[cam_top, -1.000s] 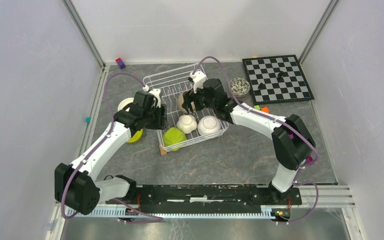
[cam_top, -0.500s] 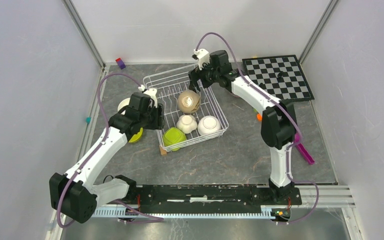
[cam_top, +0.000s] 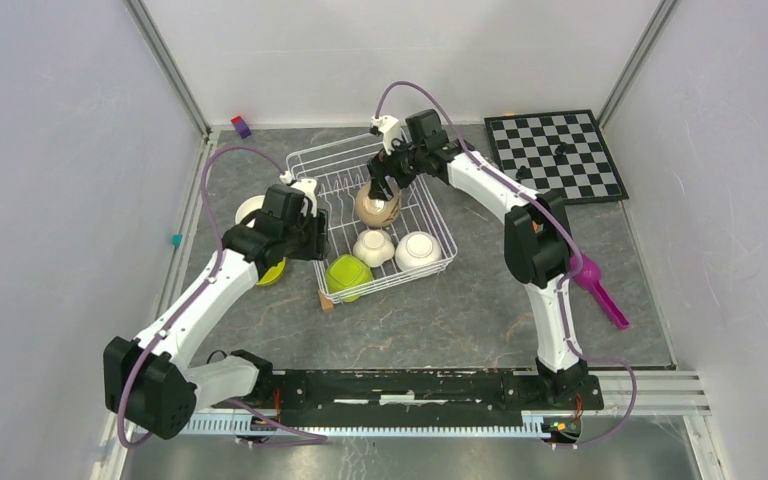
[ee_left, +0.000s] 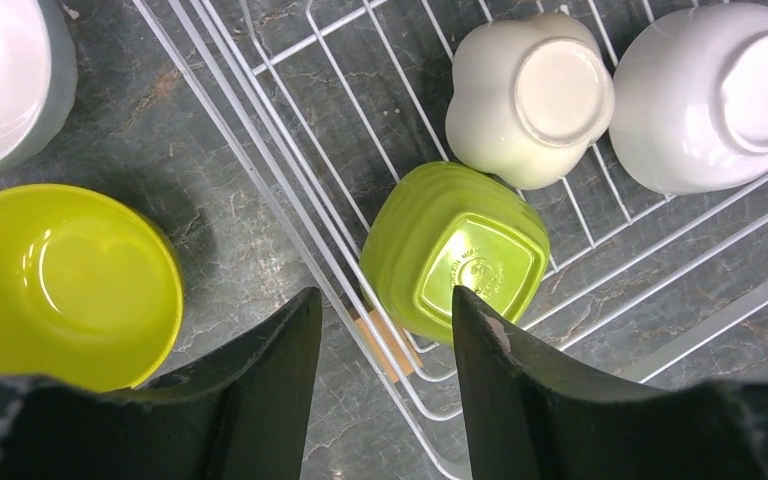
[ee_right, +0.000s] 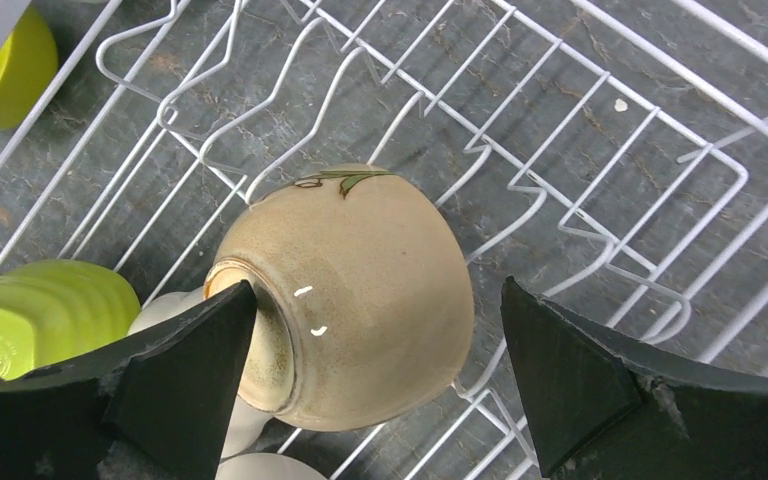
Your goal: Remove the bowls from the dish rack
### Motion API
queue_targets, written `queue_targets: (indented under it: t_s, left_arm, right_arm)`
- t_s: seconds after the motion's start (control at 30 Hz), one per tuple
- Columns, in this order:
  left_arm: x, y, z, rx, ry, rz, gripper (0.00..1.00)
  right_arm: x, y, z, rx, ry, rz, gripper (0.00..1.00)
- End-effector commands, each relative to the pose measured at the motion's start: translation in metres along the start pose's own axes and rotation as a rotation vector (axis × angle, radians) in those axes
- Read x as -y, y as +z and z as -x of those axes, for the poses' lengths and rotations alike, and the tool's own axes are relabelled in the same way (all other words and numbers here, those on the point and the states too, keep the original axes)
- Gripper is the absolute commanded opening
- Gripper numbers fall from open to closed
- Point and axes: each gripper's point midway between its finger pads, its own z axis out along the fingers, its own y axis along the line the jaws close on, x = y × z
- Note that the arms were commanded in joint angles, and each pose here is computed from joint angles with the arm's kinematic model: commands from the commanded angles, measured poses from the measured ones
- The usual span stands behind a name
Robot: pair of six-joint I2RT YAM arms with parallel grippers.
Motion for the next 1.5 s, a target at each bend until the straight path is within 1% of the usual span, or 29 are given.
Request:
queue_targets:
  t_s: [0.0, 0.13, 0.23, 0.33, 0.4, 0.47, 0.57, 0.7, 0.83, 1.03, 1.2, 1.37, 1.47]
  left_arm:
    - [-0.005, 0.006, -0.003, -0.020, 0.052, 0.022, 0.57]
    - [-0.006, 0.012, -0.008, -0.039, 0.049, 0.027, 0.57]
    - [-0.008, 0.014, -0.011, -0.050, 0.047, 0.036, 0.60]
    - [-0.010, 0.018, -0.015, -0.072, 0.040, 0.051, 0.66]
    - [-0.011, 0.020, -0.017, -0.084, 0.032, 0.056, 0.72]
    - [-0.010, 0.021, -0.018, -0.089, 0.031, 0.053, 0.74]
    - [-0.010, 0.020, -0.017, -0.086, 0.029, 0.054, 0.74]
    - [-0.008, 0.019, -0.016, -0.079, 0.027, 0.043, 0.74]
    - [-0.009, 0.017, -0.014, -0.065, 0.025, 0.045, 0.73]
    - [-0.008, 0.013, -0.010, -0.032, 0.026, 0.042, 0.72]
    - [-0.009, 0.013, -0.009, -0.028, 0.028, 0.046, 0.71]
    - [-0.010, 0.010, -0.007, -0.018, 0.027, 0.050, 0.71]
    - [-0.010, 0.010, -0.006, -0.014, 0.027, 0.050, 0.71]
  right_arm:
    - [-0.005, 0.012, -0.001, 0.014, 0.021, 0.057, 0.98]
    - [-0.002, 0.019, -0.017, -0.027, 0.061, 0.047, 0.98]
    - [0.000, 0.020, -0.031, -0.066, 0.091, 0.023, 0.98]
    - [-0.004, 0.019, -0.047, -0.111, 0.141, 0.022, 0.98]
    - [-0.015, 0.016, -0.055, -0.125, 0.173, 0.061, 0.98]
    - [-0.027, 0.011, -0.058, -0.123, 0.194, 0.104, 0.98]
    - [-0.042, 0.000, -0.053, -0.097, 0.208, 0.152, 0.98]
    - [-0.059, -0.017, -0.032, -0.029, 0.217, 0.196, 0.98]
    - [-0.067, -0.035, -0.007, 0.037, 0.203, 0.209, 0.93]
    - [-0.073, -0.052, 0.009, 0.077, 0.170, 0.184, 0.78]
    - [-0.077, -0.057, 0.009, 0.075, 0.155, 0.175, 0.62]
    - [-0.087, -0.060, 0.009, 0.075, 0.137, 0.187, 0.57]
    - [-0.091, -0.061, 0.008, 0.072, 0.130, 0.193, 0.57]
